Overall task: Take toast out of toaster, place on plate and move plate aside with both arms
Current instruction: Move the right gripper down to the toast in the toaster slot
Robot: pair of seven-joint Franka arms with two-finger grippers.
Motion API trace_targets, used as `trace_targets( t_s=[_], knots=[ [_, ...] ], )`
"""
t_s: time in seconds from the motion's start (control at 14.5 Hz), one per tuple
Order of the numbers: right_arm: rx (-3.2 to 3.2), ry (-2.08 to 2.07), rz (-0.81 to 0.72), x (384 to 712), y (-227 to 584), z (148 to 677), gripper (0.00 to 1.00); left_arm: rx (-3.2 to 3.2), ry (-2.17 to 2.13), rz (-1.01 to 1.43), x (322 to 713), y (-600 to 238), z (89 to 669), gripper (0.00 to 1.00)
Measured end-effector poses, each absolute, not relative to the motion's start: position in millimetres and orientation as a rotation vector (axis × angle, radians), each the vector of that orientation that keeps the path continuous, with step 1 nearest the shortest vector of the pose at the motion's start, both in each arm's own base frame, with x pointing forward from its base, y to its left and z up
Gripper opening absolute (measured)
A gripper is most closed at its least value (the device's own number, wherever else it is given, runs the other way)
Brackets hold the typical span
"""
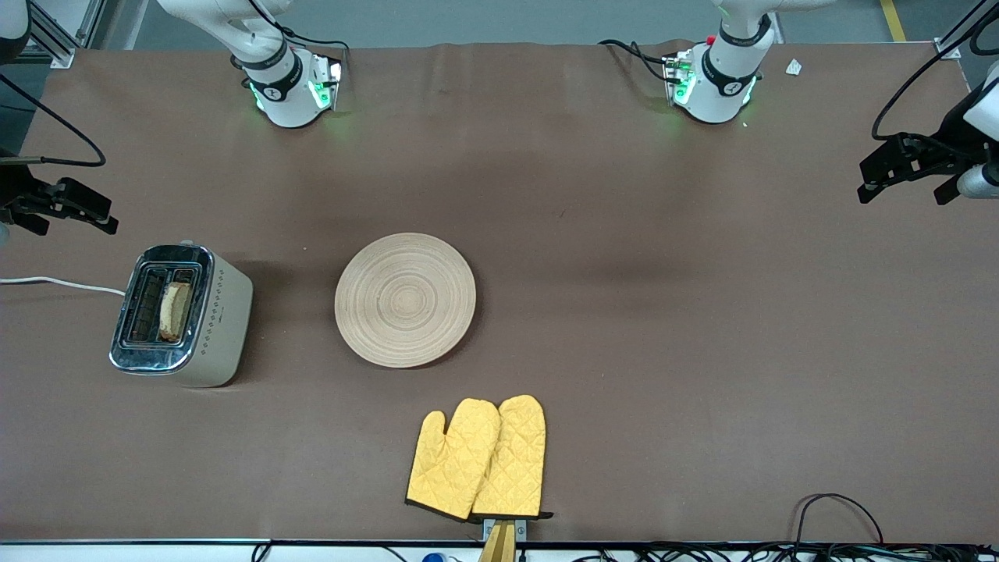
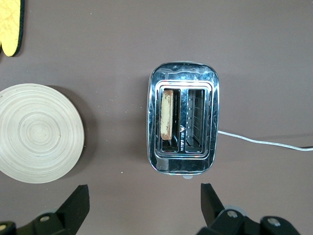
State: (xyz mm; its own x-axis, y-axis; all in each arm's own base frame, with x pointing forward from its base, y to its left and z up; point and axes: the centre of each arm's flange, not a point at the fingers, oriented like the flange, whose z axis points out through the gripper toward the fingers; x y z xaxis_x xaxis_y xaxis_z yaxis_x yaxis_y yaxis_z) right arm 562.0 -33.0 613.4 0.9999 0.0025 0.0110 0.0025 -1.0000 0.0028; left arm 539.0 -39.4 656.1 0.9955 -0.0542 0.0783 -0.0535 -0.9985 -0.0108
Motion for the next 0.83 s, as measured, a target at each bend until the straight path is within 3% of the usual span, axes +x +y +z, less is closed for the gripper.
trace_targets(
  t_s=[0.55, 0.83],
  knots=[
    [3.137, -0.009, 0.044, 566, -38, 604, 1.00, -3.115, 0.086, -0.132, 539, -39, 659, 1.00],
    [3.127, -0.045, 0.053, 592, -52, 519, 1.00, -3.115, 0.086, -0.129, 540, -39, 657, 1.00]
  ],
)
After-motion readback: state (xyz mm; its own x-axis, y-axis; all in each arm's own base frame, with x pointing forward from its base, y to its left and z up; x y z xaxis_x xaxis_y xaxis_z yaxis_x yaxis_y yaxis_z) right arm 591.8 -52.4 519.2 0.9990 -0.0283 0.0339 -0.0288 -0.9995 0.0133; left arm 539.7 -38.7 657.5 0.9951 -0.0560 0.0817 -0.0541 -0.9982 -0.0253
